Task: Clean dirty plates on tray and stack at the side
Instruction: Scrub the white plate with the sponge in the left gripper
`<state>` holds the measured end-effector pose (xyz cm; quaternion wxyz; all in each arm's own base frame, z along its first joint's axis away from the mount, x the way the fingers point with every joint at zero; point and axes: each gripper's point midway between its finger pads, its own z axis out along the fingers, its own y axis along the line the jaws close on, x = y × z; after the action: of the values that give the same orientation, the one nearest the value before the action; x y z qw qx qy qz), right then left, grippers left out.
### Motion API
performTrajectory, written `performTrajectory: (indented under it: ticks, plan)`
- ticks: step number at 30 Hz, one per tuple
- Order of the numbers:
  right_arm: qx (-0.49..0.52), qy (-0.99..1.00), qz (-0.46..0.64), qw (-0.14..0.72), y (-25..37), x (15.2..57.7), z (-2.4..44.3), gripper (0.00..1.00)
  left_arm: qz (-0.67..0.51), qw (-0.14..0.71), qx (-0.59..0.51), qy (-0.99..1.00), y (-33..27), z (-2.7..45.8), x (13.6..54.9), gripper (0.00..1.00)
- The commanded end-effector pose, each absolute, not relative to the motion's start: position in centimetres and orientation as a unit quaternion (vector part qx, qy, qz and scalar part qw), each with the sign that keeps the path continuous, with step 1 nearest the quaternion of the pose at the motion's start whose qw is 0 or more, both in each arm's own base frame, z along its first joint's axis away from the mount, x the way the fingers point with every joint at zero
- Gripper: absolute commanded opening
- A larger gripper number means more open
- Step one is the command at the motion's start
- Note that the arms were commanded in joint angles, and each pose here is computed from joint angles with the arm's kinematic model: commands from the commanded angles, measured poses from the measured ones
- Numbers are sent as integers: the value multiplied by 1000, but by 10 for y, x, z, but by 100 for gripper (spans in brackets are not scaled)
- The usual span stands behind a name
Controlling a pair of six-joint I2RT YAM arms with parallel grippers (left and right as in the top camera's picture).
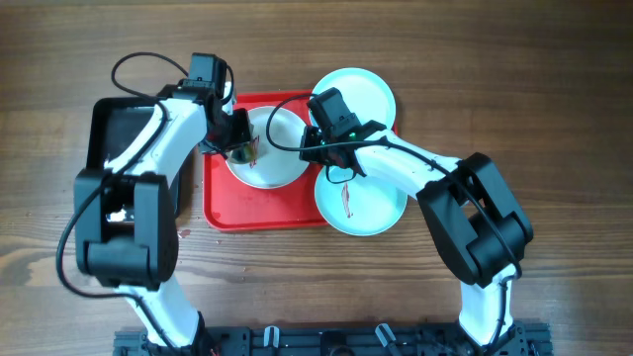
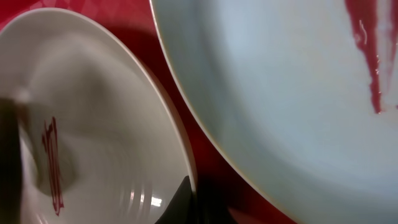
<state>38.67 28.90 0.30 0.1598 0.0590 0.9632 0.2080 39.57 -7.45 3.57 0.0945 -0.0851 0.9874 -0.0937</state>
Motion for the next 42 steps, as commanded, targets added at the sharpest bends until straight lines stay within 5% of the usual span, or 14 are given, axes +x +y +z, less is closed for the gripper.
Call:
performTrajectory:
  ticks: [1, 16, 23, 32, 42]
  plan:
    - [70, 970, 177, 153, 277, 383, -14, 4, -80, 98, -82, 989, -73, 10, 410, 4]
    - [58, 971, 178, 152, 278, 382, -14, 4, -106, 20, 11, 994, -150, -26, 369, 4]
    - [55, 970, 181, 149, 279, 381, -14, 4, -45, -59, -32, 997, -101, -29, 336, 4]
    - [55, 971, 181, 148, 279, 380, -14, 4, 64, -41, -86, 993, -54, -28, 340, 4]
    - [44, 972, 187, 138, 281, 375, -16, 4, -135, 124, -46, 982, -133, -16, 429, 4]
